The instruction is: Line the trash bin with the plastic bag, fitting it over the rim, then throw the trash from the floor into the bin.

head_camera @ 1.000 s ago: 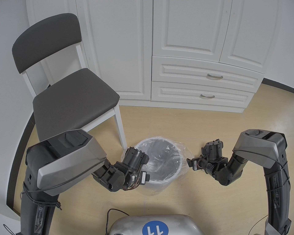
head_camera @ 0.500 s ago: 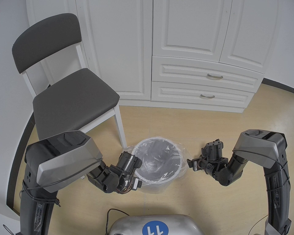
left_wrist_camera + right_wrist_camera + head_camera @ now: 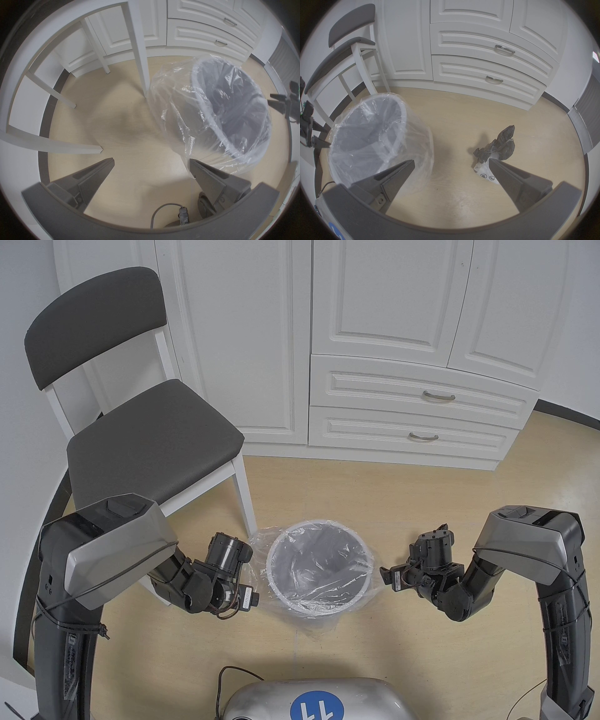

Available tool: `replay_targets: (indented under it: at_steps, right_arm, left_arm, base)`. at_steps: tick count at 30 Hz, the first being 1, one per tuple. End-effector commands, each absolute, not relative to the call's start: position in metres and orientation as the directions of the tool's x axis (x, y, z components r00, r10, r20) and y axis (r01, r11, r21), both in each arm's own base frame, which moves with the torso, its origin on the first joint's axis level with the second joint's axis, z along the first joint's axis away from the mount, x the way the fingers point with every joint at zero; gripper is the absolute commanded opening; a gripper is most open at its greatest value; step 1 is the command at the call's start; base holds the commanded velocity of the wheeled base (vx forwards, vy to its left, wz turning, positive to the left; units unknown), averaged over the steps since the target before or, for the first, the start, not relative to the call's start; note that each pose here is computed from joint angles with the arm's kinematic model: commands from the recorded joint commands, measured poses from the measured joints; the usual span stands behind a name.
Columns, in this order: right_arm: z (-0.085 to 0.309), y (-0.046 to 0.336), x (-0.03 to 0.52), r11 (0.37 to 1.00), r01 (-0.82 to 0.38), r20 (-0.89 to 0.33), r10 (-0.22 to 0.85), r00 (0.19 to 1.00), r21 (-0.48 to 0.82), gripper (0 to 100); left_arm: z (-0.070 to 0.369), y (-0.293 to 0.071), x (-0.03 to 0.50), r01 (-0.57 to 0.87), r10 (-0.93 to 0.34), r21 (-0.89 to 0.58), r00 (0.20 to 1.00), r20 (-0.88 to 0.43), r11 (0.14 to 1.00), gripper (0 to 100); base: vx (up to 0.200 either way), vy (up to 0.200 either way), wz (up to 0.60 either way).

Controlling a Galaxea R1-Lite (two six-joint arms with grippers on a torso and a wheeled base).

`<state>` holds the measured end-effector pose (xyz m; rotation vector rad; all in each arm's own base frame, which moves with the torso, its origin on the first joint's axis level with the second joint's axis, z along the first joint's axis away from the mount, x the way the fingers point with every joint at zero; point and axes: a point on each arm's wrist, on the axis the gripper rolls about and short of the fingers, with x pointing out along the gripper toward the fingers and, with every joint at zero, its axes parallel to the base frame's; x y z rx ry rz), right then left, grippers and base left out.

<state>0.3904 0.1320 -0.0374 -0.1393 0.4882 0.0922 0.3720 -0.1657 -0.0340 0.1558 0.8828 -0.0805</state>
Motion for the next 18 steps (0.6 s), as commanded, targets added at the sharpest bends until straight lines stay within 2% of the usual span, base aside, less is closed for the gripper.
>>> replay_targets:
  at_steps: [1, 10, 18]
  right_arm:
    - [-0.041, 0.135, 0.389, 0.985, -0.13, -0.481, 0.061, 0.875, -0.112, 100]
    - [-0.045, 0.139, 0.385, 0.983, -0.144, -0.494, 0.069, 0.867, -0.116, 100]
    - [-0.052, 0.141, 0.383, 0.981, -0.153, -0.509, 0.071, 0.858, -0.121, 100]
  left_arm:
    - [-0.036, -0.159, 0.38, 0.114, -0.007, 0.086, 0.637, -0.771, 0.99, 100]
    - [-0.047, -0.163, 0.401, 0.048, -0.047, -0.02, 0.675, -0.736, 0.999, 100]
    - [-0.059, -0.167, 0.401, 0.069, -0.081, -0.047, 0.632, -0.771, 0.996, 100]
  base:
    - [0.0, 0.0, 0.0]
    - [0.0, 0.0, 0.0]
    - [0.0, 0.0, 0.0]
